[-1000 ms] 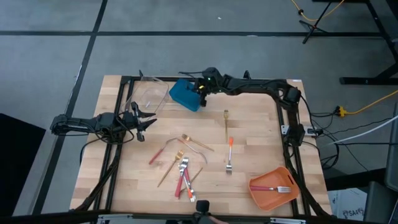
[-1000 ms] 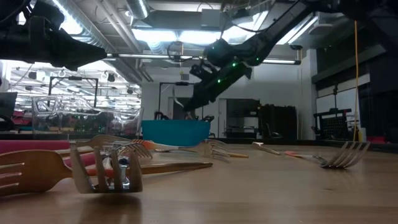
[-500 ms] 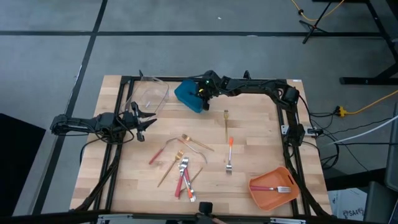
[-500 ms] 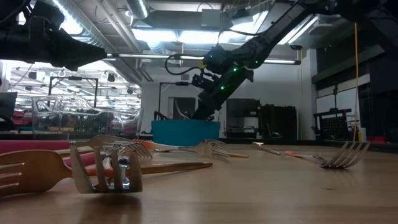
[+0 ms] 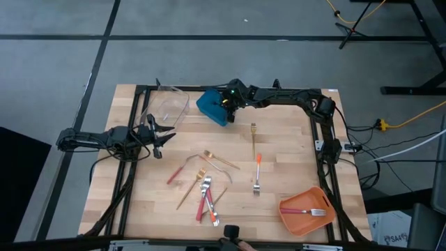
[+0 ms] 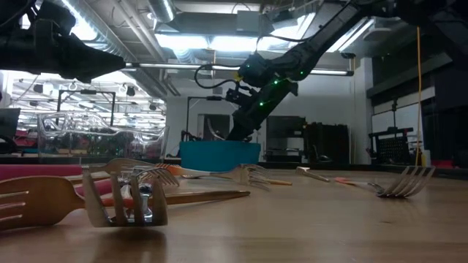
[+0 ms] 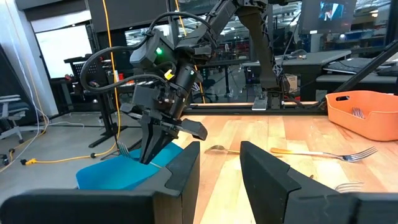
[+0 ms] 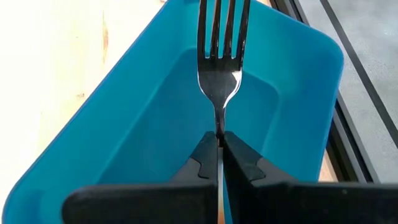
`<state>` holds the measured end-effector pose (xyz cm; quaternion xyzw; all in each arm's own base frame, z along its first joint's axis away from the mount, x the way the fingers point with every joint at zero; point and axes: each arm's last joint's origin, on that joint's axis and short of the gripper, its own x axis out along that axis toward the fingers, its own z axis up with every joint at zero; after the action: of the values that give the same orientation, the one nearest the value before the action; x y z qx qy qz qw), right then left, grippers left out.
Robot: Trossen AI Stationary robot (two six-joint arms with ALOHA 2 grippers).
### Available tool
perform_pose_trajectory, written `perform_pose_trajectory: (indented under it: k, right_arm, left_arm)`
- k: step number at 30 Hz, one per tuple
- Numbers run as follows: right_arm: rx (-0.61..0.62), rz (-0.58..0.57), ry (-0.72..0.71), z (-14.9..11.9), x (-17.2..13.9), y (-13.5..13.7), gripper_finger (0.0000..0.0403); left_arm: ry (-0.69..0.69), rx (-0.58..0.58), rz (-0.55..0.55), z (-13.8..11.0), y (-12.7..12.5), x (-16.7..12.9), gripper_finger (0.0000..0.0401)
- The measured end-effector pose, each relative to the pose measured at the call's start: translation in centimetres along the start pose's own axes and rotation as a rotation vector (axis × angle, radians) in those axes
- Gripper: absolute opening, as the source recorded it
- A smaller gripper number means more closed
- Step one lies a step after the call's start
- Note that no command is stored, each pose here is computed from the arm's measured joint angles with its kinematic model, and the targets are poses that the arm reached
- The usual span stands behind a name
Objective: Sort silverware by color (type)
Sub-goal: Put the orange fork into the blue bin, then put the pink fork into the orange bin
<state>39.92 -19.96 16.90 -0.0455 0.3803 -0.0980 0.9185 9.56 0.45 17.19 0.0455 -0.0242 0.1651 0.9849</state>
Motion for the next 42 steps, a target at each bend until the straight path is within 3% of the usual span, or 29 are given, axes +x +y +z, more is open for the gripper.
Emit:
perform_pose_trajectory:
  k: [11,23,32,42]
  right_arm:
    - [0.000,0.000,0.000,0.00,0.00,0.00,0.0002]
    - [0.000,-0.001,-0.002,0.04,-0.05,-0.01,0.0071]
    - [0.000,-0.001,-0.002,0.04,-0.05,-0.01,0.0080]
    - [0.000,-0.001,-0.002,0.05,-0.06,-0.01,0.0081]
  left_arm:
    - [0.000,0.000,0.000,0.00,0.00,0.00,0.0109]
    - [0.000,0.000,0.000,0.00,0.00,0.00,0.0109]
    - [0.000,-0.001,0.000,-0.01,0.00,0.00,0.0109]
    - [0.000,-0.162,0.000,-0.01,0.00,0.00,0.0109]
